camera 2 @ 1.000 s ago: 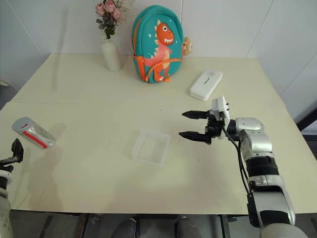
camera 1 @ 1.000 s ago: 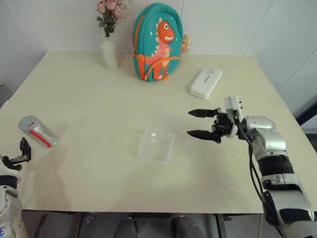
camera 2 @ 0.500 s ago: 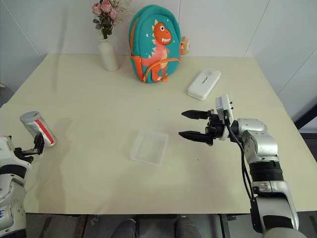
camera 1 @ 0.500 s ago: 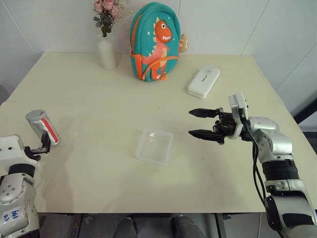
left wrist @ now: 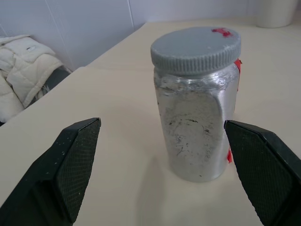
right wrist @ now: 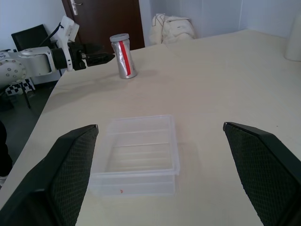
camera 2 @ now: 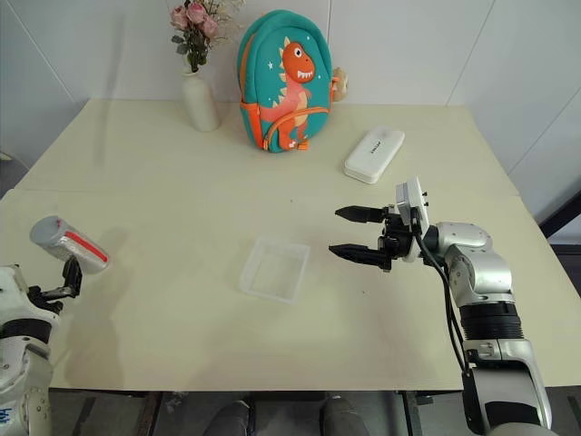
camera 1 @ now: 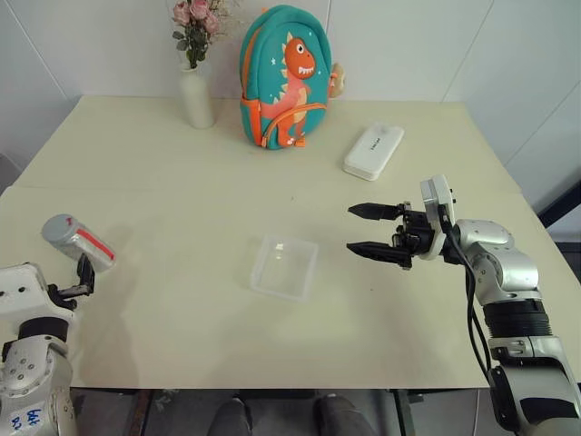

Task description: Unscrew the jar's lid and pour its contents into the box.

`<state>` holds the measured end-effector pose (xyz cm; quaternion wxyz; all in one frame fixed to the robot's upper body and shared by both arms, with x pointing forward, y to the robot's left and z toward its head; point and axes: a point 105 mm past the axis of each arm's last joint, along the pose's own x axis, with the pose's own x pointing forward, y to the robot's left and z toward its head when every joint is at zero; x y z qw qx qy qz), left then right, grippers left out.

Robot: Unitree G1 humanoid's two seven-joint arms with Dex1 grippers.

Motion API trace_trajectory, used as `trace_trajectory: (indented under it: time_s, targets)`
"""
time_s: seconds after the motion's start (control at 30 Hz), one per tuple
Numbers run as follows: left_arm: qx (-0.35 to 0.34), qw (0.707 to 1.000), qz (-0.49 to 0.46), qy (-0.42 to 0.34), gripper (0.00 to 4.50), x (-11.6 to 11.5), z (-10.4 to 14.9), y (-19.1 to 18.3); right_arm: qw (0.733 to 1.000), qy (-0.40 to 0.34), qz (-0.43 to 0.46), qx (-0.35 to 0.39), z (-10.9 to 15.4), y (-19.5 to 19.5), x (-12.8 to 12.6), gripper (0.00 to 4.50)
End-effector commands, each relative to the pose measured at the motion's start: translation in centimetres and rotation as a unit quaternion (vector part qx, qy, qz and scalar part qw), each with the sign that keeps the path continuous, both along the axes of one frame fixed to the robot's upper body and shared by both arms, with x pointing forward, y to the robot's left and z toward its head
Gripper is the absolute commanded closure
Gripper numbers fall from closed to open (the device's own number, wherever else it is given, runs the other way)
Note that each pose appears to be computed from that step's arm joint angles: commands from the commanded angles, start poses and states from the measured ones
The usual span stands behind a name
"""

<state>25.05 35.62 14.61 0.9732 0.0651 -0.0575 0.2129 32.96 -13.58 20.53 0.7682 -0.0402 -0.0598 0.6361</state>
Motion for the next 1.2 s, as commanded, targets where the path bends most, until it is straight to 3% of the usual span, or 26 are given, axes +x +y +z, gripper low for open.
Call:
trace_trajectory:
  time_s: [0.03, 0.37, 0.7, 1.2]
  targets:
    - [0.017, 0.999, 0.009, -0.027, 0.02, 0.3, 1.3, -0.9, 0.999, -0.032, -0.002, 0.003, 1.3, -0.2, 0.0, 0.0]
    - [0.005, 0.999, 0.016, -0.035, 0.02, 1.7, 0.3, -4.0, 0.999, -0.035, -0.002, -0.001, 1.4, -0.1, 0.4, 0.0]
    - [0.0, 0.994, 0.101, -0.049, 0.02, 3.4, -0.3, -4.2, 0.999, -0.041, -0.001, -0.004, 1.4, 0.1, 0.7, 0.0]
    - [-0.025, 0.987, 0.146, -0.062, 0.02, 6.3, -0.2, -5.0, 0.999, -0.044, -0.005, -0.003, 1.3, 0.3, 0.9, 0.0]
